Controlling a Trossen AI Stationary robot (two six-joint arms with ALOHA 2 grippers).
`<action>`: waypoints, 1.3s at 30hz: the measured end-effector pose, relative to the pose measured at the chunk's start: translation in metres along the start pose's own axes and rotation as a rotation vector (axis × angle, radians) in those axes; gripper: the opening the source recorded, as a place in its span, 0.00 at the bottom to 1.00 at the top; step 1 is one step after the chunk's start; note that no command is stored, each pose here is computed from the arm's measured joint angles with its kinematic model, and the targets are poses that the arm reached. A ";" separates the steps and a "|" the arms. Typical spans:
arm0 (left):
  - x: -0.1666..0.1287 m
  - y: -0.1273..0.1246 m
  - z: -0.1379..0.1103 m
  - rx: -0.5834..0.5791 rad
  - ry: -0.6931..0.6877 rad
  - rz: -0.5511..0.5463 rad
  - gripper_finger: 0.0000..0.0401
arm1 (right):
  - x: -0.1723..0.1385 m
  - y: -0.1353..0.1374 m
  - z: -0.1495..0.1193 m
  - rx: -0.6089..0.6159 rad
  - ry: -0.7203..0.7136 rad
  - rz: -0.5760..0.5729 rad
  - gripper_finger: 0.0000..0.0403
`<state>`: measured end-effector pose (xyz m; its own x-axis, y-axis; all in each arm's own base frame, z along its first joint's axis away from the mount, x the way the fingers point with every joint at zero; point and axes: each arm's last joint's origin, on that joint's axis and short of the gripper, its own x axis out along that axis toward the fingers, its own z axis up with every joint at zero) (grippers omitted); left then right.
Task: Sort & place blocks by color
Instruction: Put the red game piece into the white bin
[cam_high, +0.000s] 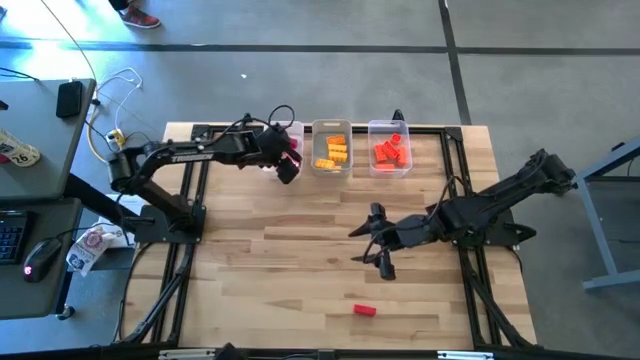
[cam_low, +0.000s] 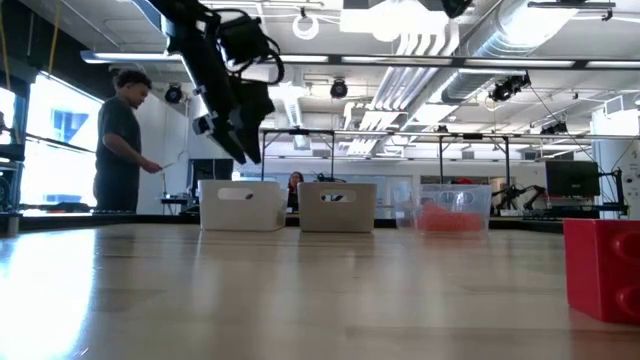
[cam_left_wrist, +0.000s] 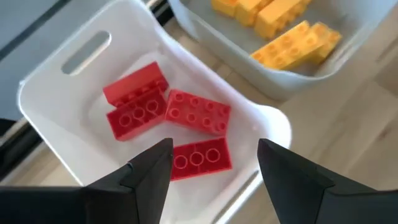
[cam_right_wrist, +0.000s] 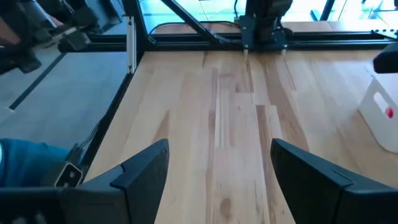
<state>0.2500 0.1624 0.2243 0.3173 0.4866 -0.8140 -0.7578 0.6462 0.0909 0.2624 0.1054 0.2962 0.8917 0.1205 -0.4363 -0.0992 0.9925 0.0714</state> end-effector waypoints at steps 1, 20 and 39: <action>-0.005 -0.001 0.000 0.003 -0.011 -0.005 0.55 | -0.001 0.000 0.003 0.000 -0.001 0.000 0.66; -0.063 -0.038 -0.032 0.016 0.048 -0.053 0.55 | 0.031 0.023 0.005 0.119 0.449 -0.075 0.66; -0.063 -0.039 -0.033 0.018 0.038 -0.034 0.55 | 0.077 0.095 -0.059 0.186 0.685 -0.091 0.66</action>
<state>0.2414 0.0873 0.2530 0.3206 0.4417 -0.8379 -0.7362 0.6728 0.0730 0.2953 0.2102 0.2167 0.4092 0.0841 -0.9085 0.0935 0.9866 0.1335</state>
